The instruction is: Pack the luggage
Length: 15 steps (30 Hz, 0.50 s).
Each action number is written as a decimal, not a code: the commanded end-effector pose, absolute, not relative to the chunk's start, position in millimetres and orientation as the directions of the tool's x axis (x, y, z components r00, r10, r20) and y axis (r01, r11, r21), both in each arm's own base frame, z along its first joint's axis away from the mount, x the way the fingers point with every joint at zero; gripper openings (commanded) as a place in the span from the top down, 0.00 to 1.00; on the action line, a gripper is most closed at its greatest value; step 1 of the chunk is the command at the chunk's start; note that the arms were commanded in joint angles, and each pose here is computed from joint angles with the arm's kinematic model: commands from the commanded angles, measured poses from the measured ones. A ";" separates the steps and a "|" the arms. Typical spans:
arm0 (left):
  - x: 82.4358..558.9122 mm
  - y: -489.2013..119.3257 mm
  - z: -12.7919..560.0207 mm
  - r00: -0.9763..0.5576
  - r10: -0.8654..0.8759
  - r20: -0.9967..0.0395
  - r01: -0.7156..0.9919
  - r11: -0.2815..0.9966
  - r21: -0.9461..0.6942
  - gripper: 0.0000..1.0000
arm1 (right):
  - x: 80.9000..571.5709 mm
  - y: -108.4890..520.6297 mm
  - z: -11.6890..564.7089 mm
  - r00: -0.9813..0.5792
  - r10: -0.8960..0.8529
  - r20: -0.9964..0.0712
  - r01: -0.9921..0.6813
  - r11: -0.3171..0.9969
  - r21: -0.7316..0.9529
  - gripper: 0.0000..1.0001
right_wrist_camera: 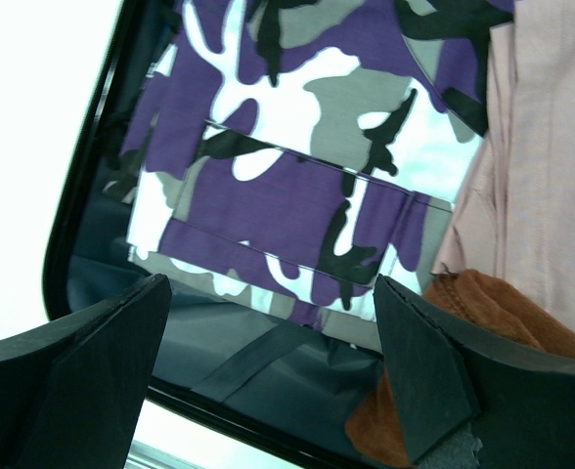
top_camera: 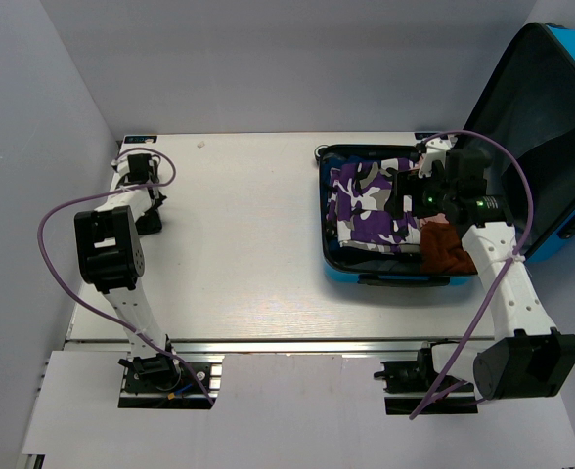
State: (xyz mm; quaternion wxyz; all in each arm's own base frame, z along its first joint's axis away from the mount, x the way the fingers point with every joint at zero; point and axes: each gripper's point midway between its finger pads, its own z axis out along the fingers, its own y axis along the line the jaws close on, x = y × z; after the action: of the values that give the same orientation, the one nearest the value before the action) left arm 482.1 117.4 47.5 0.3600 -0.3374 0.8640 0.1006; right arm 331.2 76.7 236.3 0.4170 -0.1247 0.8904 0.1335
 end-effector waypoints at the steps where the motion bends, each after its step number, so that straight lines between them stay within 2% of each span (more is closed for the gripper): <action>1: 462.4 48.2 48.8 -0.581 -0.547 -0.602 -0.546 0.811 -0.210 1.00 | 322.8 88.4 251.3 -0.557 -0.118 -0.822 -0.388 0.912 0.132 0.11; 3: 457.3 18.2 61.0 -0.588 -0.538 -0.604 -0.475 0.834 -0.280 1.00 | 317.7 97.1 251.8 -0.547 -0.122 -0.828 -0.420 0.896 0.145 0.11; 4: 440.4 -15.4 47.9 -0.647 -0.514 -0.563 -0.413 0.857 -0.308 1.00 | 314.4 99.3 250.6 -0.543 -0.122 -0.831 -0.429 0.891 0.150 0.11; 7: 416.4 -81.7 54.5 -0.704 -0.440 -0.558 -0.279 0.893 -0.352 1.00 | 307.3 111.6 247.4 -0.540 -0.127 -0.832 -0.465 0.869 0.169 0.11; 8: 395.4 -104.2 44.8 -0.754 -0.409 -0.513 -0.231 0.897 -0.376 1.00 | 303.8 119.1 246.2 -0.540 -0.133 -0.831 -0.484 0.857 0.178 0.11; 10: 371.6 -132.5 47.7 -0.775 -0.386 -0.500 -0.186 0.896 -0.403 1.00 | 299.1 126.4 240.4 -0.547 -0.145 -0.824 -0.504 0.844 0.186 0.11; 11: 341.1 -150.8 31.5 -0.823 -0.341 -0.455 -0.153 0.904 -0.400 1.00 | 297.0 129.3 238.6 -0.551 -0.151 -0.821 -0.505 0.843 0.184 0.11; 15: 275.8 -167.4 18.7 -0.871 -0.305 -0.386 -0.136 0.903 -0.409 1.00 | 289.8 141.6 228.5 -0.563 -0.189 -0.805 -0.529 0.830 0.175 0.11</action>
State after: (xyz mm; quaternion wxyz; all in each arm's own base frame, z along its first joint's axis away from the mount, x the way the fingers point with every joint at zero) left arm 334.6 -160.3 39.9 0.3094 -0.1010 0.9311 -0.1650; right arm 289.4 132.2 222.2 0.4045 -0.1980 0.8707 0.1974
